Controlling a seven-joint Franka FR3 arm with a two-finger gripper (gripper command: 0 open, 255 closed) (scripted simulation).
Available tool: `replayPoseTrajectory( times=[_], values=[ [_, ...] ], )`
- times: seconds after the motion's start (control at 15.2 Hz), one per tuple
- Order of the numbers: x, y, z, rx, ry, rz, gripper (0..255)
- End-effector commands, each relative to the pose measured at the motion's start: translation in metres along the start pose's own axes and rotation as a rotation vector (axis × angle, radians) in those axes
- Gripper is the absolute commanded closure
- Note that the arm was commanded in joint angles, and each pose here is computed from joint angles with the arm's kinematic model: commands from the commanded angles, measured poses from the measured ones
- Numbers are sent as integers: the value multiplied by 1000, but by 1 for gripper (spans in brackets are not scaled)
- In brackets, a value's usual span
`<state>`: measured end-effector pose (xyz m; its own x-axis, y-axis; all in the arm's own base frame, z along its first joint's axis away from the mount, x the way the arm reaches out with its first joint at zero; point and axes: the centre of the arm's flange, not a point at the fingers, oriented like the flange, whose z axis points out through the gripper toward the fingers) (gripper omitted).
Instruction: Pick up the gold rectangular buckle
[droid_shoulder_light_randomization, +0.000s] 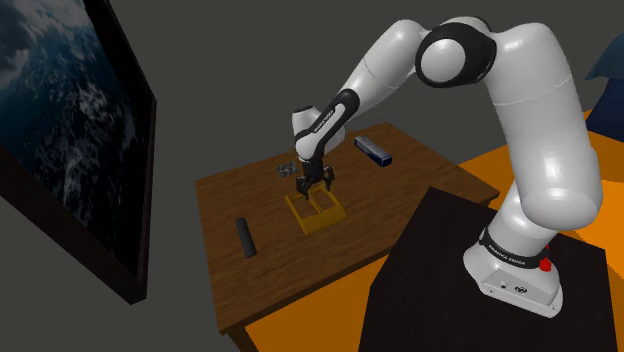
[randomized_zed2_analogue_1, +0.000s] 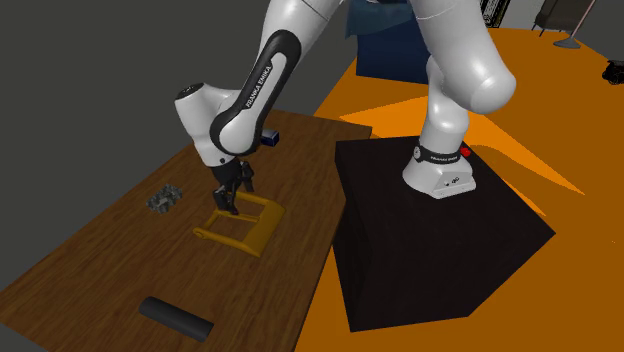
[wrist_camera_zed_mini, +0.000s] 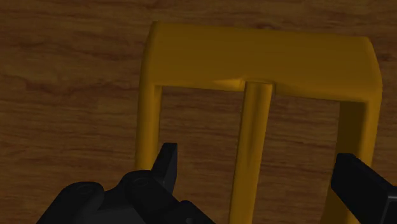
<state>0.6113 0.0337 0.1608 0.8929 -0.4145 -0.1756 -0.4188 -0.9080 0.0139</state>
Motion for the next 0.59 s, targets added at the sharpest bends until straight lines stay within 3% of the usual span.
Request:
replayPoseTrajectory(
  times=[0.0,0.53],
  values=[
    [19,-6,19,-2,-2,22,0],
    [34,-8,60,-2,-2,32,0]
  ],
)
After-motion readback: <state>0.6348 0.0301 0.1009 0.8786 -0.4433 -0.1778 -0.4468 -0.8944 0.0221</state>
